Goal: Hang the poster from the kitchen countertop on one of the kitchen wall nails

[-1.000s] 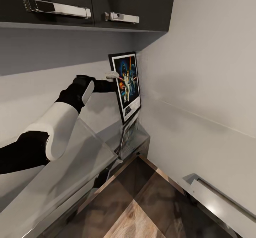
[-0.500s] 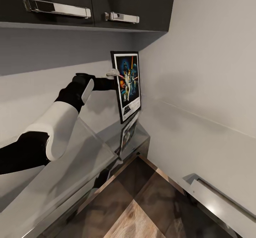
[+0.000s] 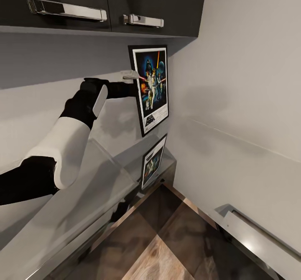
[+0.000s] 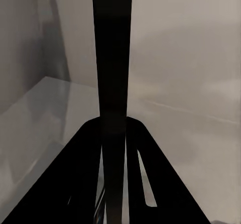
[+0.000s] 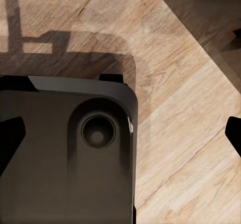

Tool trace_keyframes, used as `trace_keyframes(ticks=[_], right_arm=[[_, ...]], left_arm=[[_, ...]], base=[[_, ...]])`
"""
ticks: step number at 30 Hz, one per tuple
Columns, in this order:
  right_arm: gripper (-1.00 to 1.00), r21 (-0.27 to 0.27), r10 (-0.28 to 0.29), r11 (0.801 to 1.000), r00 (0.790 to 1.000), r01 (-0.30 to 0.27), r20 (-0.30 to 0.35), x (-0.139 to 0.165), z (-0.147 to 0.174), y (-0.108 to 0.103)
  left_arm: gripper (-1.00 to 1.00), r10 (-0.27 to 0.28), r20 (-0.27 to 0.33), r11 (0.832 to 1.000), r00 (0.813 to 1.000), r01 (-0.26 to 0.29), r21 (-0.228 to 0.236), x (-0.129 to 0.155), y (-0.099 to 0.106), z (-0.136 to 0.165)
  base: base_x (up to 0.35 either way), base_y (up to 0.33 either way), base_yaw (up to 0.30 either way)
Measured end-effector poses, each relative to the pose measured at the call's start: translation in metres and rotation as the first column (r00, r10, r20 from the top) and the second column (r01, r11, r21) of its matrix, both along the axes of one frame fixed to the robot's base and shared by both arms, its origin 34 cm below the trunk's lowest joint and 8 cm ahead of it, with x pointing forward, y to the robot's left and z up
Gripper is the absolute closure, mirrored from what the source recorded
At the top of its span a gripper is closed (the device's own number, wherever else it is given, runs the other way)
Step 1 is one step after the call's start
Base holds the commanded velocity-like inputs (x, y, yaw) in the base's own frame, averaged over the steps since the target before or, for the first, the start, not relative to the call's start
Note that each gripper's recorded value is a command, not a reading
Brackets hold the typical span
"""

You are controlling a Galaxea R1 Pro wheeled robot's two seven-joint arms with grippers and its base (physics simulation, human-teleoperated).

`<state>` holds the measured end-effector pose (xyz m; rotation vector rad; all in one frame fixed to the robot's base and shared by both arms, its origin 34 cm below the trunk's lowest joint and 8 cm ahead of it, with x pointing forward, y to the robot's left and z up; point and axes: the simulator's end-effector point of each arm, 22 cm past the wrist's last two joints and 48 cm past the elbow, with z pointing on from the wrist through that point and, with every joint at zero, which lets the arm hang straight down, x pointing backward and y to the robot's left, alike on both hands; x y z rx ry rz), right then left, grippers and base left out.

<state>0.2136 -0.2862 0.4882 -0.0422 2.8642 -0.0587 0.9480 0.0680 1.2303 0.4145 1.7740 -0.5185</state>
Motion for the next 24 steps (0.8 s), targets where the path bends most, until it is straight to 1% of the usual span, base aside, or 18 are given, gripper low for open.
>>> trace_keyframes(ticks=[4,7,24], right_arm=[[-1.00,0.001,0.002,1.000,1.000,-0.002,0.001,0.0004,0.0000,0.0001],[-1.00,0.001,0.002,1.000,1.000,-0.002,0.002,0.0008,0.0000,0.0004],[-1.00,0.001,0.002,1.000,1.000,-0.002,0.002,0.0010,-0.0001,-0.0001]], left_arm=[[1.00,0.000,0.001,1.000,1.000,0.000,-0.001,0.0000,0.0001,0.0005],[1.00,0.001,0.001,1.000,1.000,-0.001,-0.002,0.0003,0.0003,0.0004],[1.00,0.000,-0.001,1.000,1.000,0.000,-0.002,0.0006,0.0000,-0.0006]], base=[[-0.011,0.000,0.000],[-0.148,0.000,0.000],[-0.320,0.000,0.000]])
